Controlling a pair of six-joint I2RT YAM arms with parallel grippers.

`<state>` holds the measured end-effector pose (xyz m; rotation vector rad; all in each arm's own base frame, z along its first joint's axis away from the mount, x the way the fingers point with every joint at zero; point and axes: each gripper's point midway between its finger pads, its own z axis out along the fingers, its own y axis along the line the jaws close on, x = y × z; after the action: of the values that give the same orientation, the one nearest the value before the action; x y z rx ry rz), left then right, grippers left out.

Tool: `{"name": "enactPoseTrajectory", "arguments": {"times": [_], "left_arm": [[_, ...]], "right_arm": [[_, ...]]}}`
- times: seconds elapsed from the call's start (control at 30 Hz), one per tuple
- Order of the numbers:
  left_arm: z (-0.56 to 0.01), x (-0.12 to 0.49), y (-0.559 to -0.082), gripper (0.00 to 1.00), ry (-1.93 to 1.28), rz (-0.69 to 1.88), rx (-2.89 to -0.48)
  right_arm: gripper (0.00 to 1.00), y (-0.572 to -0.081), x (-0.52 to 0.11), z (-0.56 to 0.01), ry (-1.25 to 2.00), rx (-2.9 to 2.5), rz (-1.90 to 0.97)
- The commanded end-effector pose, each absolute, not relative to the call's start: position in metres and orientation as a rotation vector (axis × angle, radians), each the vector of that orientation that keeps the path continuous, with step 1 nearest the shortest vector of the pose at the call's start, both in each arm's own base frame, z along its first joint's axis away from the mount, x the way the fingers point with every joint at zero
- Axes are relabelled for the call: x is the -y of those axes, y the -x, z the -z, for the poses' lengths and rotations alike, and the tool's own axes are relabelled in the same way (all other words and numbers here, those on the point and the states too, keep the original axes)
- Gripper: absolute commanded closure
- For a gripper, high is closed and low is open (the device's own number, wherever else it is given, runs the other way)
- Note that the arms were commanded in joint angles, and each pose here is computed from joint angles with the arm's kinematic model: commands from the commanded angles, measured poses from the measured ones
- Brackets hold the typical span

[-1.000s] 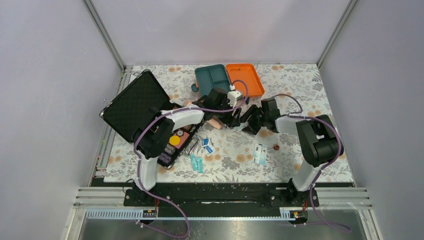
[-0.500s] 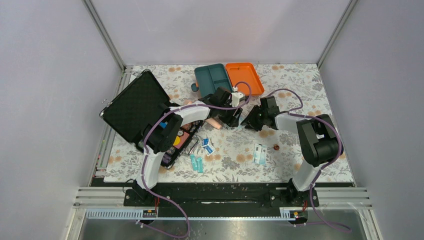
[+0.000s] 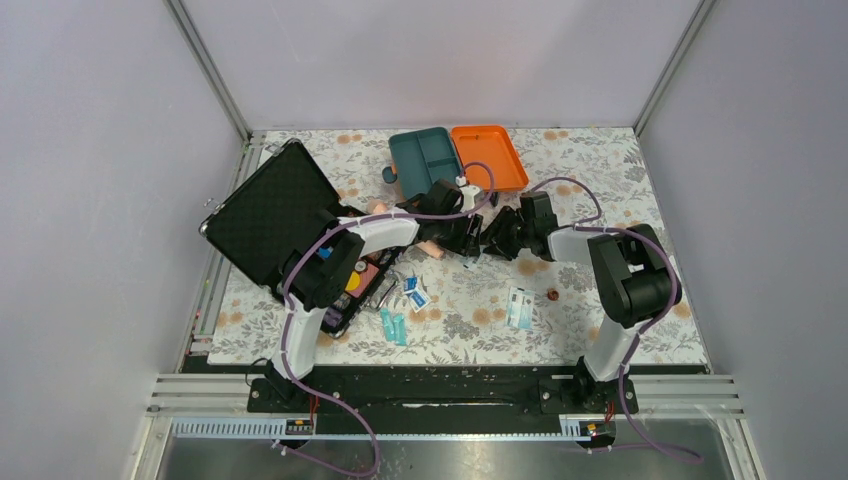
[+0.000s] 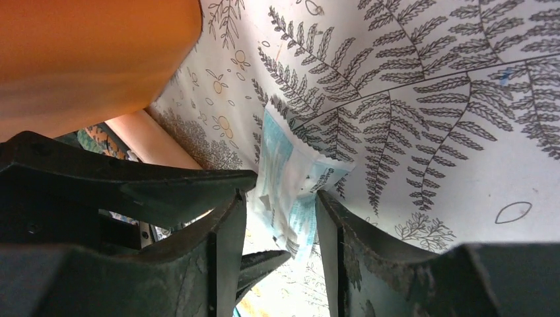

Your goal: Organize the medicine kit

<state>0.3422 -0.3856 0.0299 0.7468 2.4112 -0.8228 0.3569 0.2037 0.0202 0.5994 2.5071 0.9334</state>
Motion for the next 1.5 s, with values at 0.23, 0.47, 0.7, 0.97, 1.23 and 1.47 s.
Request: {"name": "enactPoseTrajectory", "arguments": {"times": [0.23, 0.47, 0.7, 0.97, 1.23, 1.47], "left_arm": [[0.011, 0.371, -0.297, 0.61, -0.494, 0.859, -2.727], [-0.002, 0.364, -0.303, 0.62, -0.47, 0.857, -2.712], [-0.032, 0.354, -0.306, 0.56, -0.579, 0.855, -2.639], [-0.126, 0.342, -0.294, 0.43, -0.954, 0.952, -2.292], [-0.226, 0.285, -0.387, 0.38, -0.579, 0.754, -2.115], [-0.235, 0.193, -0.512, 0.31, 0.146, 0.602, -2.193]], "right_arm": [[0.55, -0.335, -0.202, 0.006, -0.618, -2.601, -0.88], [0.78, -0.331, -0.191, 0.0, -0.525, -2.637, -0.773], [0.98, -0.342, -0.196, -0.028, -0.364, -2.59, -0.808], [1.0, -0.323, -0.182, -0.098, 0.144, -2.527, -0.793], [1.0, -0.313, -0.168, -0.189, 0.491, -2.266, -0.685], [1.0, -0.331, -0.156, -0.238, 0.507, -2.206, -0.556]]}}
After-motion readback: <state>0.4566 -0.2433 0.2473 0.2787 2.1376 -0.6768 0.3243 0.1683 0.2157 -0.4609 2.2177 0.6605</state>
